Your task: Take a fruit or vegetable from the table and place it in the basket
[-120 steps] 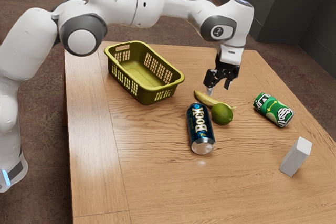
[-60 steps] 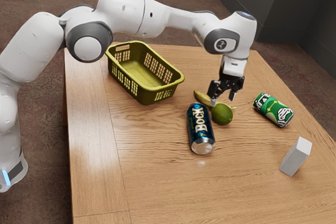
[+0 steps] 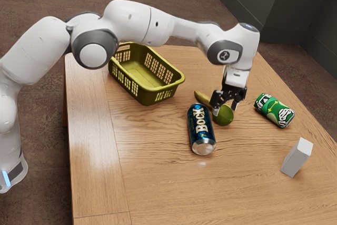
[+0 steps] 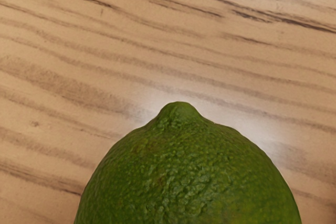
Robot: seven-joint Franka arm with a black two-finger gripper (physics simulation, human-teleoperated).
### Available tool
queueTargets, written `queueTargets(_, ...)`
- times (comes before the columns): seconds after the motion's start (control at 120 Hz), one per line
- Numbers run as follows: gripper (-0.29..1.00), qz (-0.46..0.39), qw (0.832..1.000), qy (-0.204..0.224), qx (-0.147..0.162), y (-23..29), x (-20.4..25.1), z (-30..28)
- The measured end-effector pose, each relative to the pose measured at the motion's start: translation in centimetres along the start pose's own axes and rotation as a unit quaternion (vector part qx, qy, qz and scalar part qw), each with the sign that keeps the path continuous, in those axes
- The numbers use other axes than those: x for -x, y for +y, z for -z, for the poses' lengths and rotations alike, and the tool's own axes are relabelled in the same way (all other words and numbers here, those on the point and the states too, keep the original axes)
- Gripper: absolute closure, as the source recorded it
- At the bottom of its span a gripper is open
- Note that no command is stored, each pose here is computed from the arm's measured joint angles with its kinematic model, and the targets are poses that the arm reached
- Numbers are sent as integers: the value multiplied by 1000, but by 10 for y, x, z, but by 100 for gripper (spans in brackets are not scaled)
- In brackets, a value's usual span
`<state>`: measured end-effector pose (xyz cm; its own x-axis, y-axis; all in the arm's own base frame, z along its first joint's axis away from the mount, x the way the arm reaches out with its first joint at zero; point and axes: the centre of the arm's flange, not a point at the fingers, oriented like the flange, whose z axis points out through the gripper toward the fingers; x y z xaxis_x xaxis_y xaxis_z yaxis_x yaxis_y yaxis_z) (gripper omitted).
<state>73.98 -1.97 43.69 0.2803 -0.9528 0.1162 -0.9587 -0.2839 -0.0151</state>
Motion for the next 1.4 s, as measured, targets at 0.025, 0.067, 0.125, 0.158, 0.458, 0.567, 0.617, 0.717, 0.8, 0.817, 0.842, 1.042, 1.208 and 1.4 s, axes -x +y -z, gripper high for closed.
queueTargets(0.025, 0, 0, 1000, 0, 1, 0, 0, -2)
queueTargets(0.067, 0, 0, 1000, 0, 1, -1, 0, -4)
queueTargets(0.125, 0, 0, 1000, 0, 2, -2, 2, -8)
queueTargets(0.158, 0, 1, 1000, 0, 3, -3, 3, -11)
queueTargets(0.458, 25, 6, 1000, 4, 8, -7, 8, -25)
queueTargets(0.567, 34, 6, 1000, 8, -1, -6, 6, -12)
queueTargets(0.617, 36, 5, 1000, 10, -14, -3, 5, 11)
queueTargets(0.717, 37, 8, 999, 12, -45, 7, 9, 70)
queueTargets(0.8, 36, 30, 997, 13, -72, 12, 38, 121)
queueTargets(0.817, 36, 37, 996, 11, -78, 13, 48, 132)
queueTargets(0.842, 36, 48, 995, 9, -86, 15, 62, 145)
queueTargets(1.042, 36, 118, 990, -23, -70, 85, 139, 185)
queueTargets(1.208, 35, 156, 985, -26, -65, 145, 178, 193)
queueTargets(1.4, 35, 212, 975, -28, -63, 154, 236, 188)
